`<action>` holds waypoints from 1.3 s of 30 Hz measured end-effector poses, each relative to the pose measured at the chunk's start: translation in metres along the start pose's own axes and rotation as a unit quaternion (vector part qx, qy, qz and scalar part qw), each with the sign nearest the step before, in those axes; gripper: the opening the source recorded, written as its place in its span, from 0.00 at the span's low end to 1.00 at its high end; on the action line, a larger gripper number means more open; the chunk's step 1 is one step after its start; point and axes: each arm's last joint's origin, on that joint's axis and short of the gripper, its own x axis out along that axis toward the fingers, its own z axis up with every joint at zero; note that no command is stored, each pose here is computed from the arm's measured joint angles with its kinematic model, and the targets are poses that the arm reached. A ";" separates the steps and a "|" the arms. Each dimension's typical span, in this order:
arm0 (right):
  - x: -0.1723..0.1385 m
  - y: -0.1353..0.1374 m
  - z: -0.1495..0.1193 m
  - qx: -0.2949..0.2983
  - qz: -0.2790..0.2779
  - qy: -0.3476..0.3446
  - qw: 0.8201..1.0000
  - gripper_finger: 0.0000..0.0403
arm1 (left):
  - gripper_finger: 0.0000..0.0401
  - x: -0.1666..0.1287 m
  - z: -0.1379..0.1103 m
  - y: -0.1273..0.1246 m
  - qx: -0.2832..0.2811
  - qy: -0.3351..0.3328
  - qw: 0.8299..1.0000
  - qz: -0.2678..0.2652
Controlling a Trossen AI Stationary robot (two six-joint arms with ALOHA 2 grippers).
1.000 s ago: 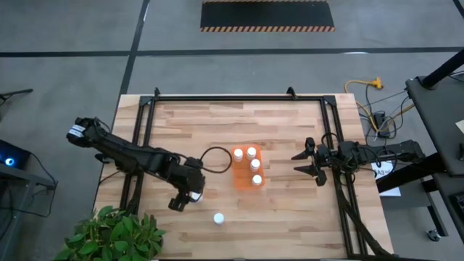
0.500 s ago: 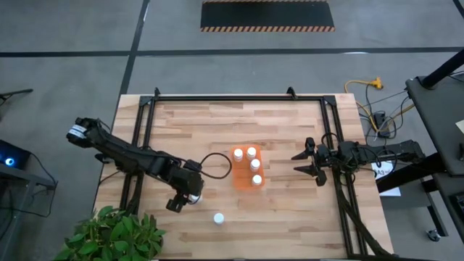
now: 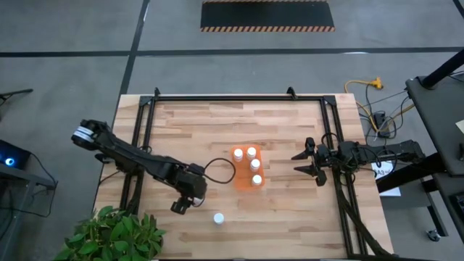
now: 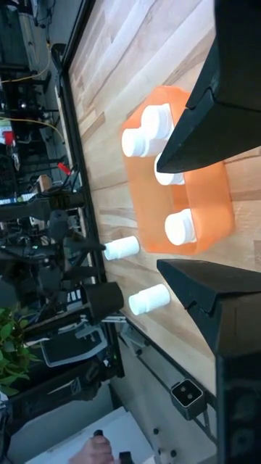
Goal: Pick and place pill bottles into a basket
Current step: Put the top white pill bottle into the orange bin
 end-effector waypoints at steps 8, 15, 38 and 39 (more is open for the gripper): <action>0.000 0.000 0.000 0.000 0.000 0.000 1.000 0.48 | 0.60 0.016 0.002 0.001 -0.001 0.013 1.000 0.001; 0.000 0.000 0.000 0.000 0.000 0.000 1.000 0.48 | 0.60 0.022 0.002 0.002 0.001 0.025 1.000 0.002; 0.000 0.000 0.000 0.000 0.000 0.000 1.000 0.48 | 0.35 0.024 -0.006 0.004 -0.004 0.042 0.999 0.022; 0.000 0.000 0.000 0.000 0.000 0.000 1.000 0.48 | 0.35 0.023 -0.006 0.005 -0.003 0.044 0.999 0.027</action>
